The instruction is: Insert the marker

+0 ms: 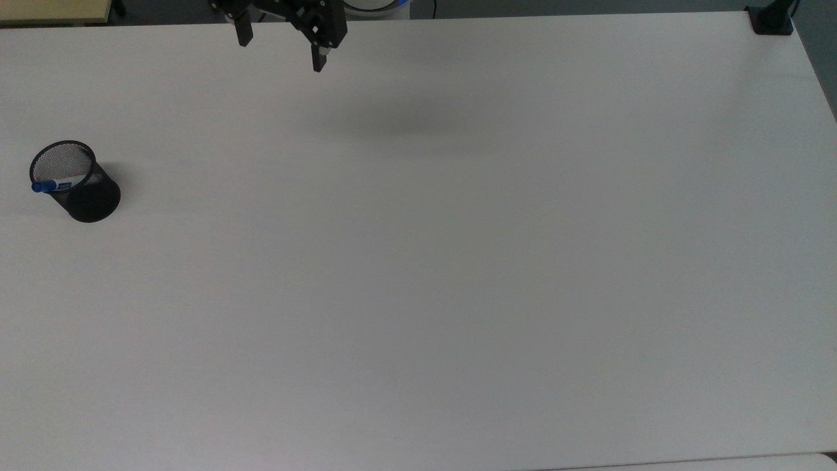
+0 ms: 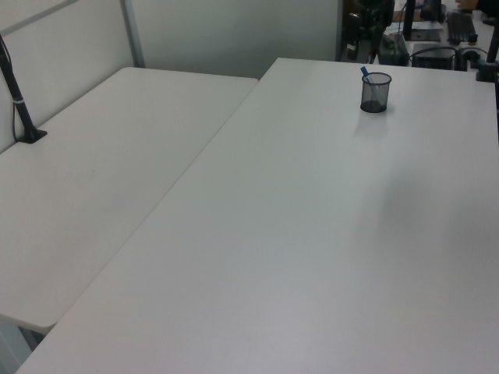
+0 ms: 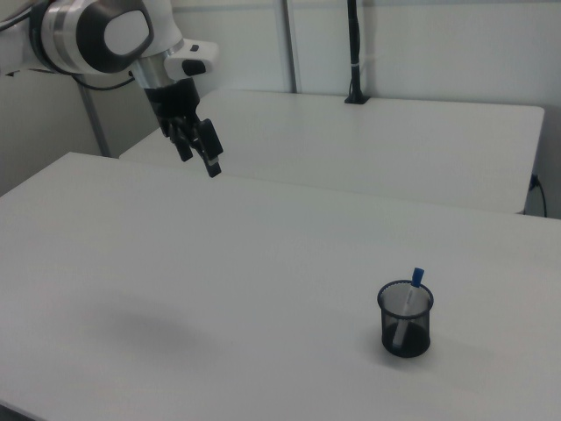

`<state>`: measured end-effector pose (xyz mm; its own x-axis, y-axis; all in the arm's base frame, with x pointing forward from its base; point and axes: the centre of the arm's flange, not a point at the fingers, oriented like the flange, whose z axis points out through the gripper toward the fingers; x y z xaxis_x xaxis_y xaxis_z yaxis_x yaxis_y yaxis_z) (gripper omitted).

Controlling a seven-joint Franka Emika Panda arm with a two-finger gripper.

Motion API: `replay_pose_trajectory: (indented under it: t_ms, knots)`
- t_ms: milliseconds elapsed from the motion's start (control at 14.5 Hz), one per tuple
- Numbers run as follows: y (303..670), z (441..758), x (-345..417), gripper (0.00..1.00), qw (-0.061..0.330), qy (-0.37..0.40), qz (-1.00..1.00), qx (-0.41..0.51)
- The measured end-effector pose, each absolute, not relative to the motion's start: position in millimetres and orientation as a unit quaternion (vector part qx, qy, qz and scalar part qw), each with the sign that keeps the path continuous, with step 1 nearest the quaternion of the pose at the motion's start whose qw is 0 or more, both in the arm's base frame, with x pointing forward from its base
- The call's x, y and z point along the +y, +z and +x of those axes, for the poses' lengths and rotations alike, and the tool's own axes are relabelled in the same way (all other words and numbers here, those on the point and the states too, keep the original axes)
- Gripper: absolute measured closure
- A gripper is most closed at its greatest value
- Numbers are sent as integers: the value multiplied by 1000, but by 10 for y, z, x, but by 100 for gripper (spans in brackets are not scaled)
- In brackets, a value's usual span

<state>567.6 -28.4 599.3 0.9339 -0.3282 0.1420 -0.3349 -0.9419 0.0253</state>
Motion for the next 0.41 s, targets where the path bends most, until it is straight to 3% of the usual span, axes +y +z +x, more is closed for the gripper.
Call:
replay_pose_trajectory:
  t_ms: [413]
  knots:
    - [5907, 5695, -220, 0, 30, 54, 996, -68]
